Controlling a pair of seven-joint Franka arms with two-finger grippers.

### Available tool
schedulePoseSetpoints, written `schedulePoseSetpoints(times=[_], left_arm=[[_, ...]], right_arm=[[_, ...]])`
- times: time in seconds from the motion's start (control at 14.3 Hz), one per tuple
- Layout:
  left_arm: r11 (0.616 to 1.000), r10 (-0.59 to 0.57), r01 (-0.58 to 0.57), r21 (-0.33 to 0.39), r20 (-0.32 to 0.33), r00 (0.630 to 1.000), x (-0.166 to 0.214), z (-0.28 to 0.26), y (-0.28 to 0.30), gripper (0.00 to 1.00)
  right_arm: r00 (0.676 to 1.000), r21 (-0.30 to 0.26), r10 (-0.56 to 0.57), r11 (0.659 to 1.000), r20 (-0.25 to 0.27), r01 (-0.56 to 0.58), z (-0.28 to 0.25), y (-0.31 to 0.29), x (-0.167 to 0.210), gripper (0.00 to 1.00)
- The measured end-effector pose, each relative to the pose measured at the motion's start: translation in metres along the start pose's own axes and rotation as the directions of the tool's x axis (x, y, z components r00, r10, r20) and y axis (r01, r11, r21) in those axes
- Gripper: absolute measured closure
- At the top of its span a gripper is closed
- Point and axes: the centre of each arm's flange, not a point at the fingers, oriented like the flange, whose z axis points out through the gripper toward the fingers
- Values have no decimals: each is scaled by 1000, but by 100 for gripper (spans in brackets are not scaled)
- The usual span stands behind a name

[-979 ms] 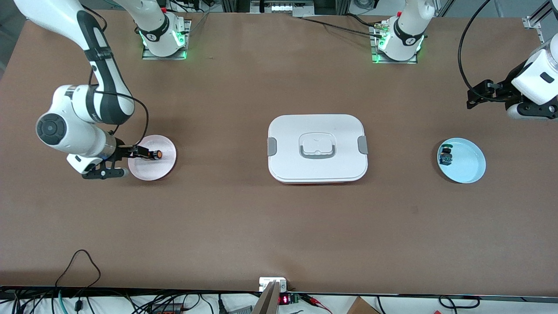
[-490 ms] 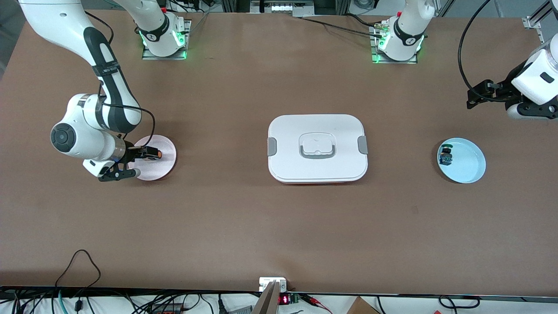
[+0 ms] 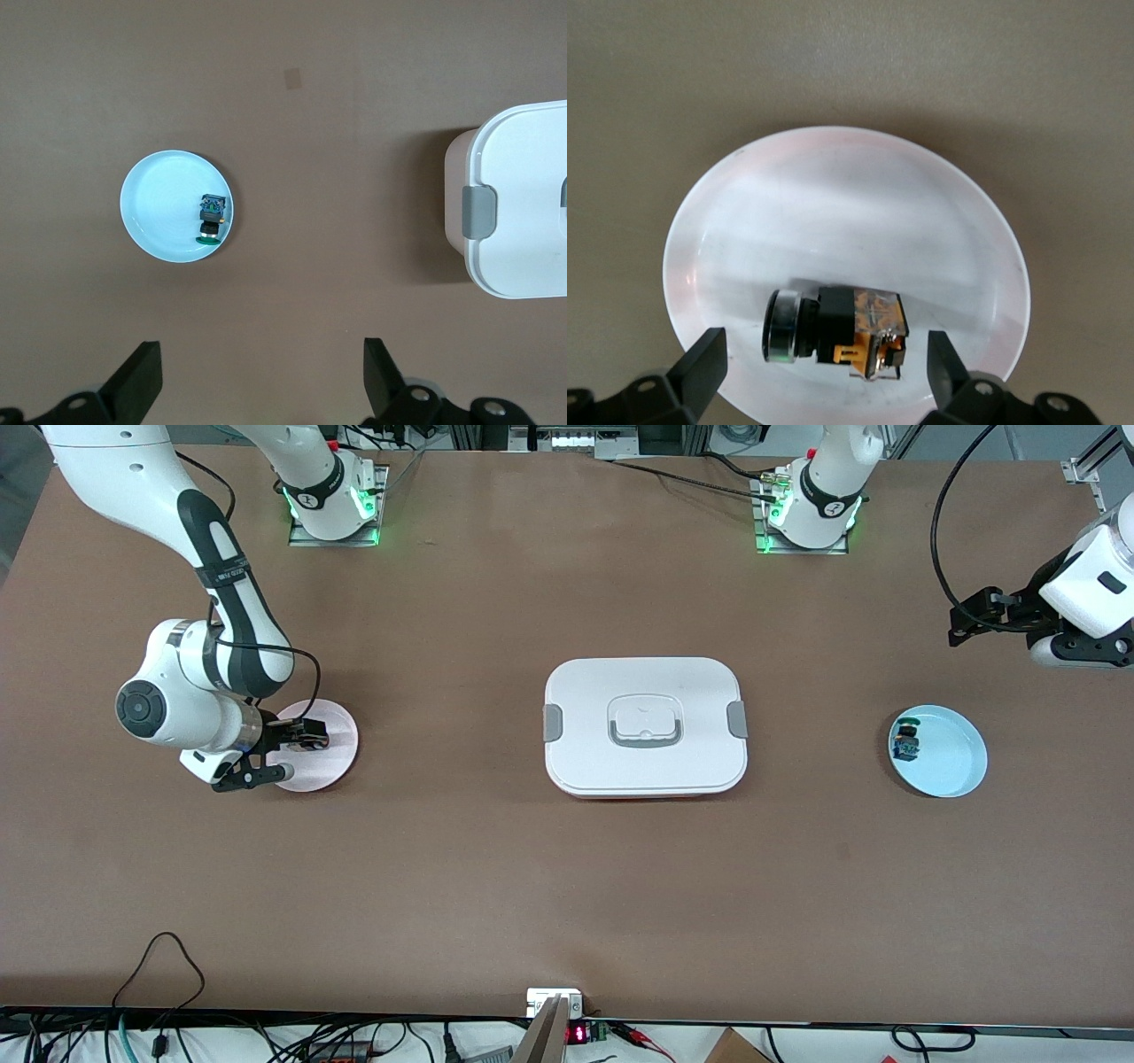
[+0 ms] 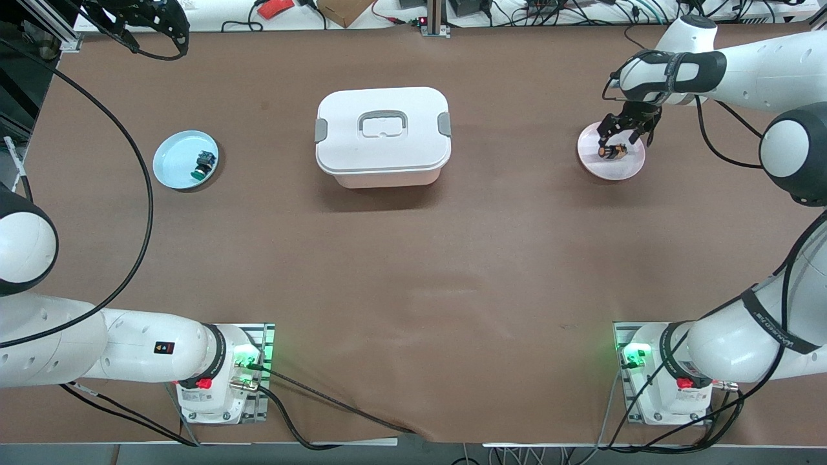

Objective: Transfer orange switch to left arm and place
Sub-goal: 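Close the right gripper on the orange switch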

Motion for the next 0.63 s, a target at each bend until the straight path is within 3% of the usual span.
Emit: schedulePoseSetpoints(times=[0.63], left_arm=[[1000,0,0,0,0,1000,0,0,0,0]], right_arm=[[1000,6,9,1000,28,-9,15,3,-5,0]])
